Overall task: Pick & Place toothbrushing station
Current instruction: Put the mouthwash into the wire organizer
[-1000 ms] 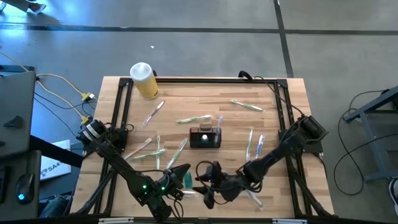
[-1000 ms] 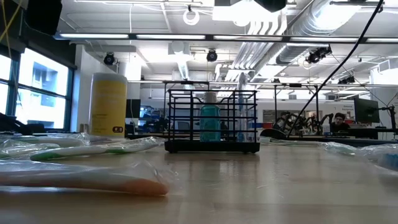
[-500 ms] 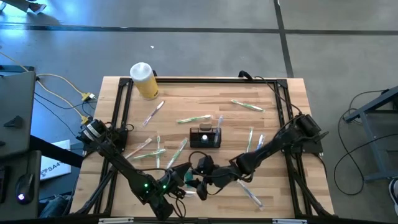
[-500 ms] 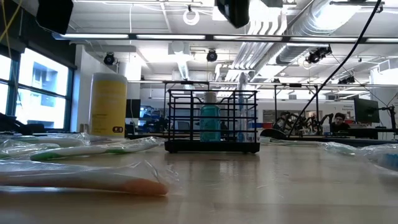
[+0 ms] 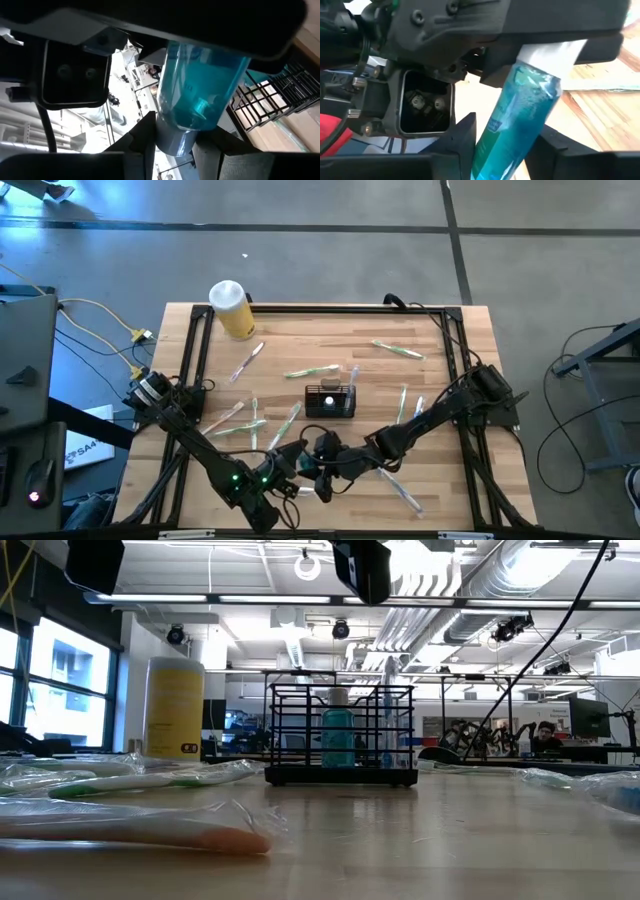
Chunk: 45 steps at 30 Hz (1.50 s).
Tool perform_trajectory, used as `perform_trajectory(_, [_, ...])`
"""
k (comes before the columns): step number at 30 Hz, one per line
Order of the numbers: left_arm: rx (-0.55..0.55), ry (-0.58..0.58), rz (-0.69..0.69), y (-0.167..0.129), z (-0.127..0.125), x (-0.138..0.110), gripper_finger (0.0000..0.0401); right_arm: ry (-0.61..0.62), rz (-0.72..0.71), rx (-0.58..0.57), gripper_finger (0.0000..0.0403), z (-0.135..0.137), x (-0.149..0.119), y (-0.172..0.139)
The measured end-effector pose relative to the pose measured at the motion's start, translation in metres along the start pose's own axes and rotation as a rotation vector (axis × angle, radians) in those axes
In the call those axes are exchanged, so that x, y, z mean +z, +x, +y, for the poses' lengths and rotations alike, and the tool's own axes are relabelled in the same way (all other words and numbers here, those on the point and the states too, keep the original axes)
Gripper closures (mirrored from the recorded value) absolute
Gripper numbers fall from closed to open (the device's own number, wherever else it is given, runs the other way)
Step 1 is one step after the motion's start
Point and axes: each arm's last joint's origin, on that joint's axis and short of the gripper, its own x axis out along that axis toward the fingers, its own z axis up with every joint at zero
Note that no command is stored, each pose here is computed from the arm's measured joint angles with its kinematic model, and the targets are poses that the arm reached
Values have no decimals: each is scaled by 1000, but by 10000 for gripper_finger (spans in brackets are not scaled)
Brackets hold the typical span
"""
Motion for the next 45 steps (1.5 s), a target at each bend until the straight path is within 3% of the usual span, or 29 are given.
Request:
perform_trajectory(3, [-4,-7,-7,0,0,0,300,-5,10,-12,294,-1,-1,0])
perform_trajectory(11, [-16,-72,-37,-2,1,2,223,-40,20,-7,316,0,-1,-1])
perform_trajectory(20, [20,-142,-97,-36,23,4,208,-76,16,12,332,2,0,-1])
perform_trajectory(25, [34,-328,-137,-59,43,-12,208,-101,2,34,336,9,-1,-5])
perform_trajectory(29, [15,-610,-192,-75,70,-34,208,-119,35,-19,335,3,-12,-2])
perform_trajectory(33, [-112,-784,-335,-80,79,-51,210,-114,-2,-35,336,6,-7,-5])
perform_trajectory(38, [-479,-1009,-507,-77,88,-81,218,-123,15,-43,336,4,-10,-4])
perform_trajectory(42, [-735,-1099,-472,-63,86,-100,219,-137,1,-34,337,5,-8,-4])
perform_trajectory(45, [-800,-1179,-396,-50,85,-105,219,-139,-2,-30,336,6,-8,-4])
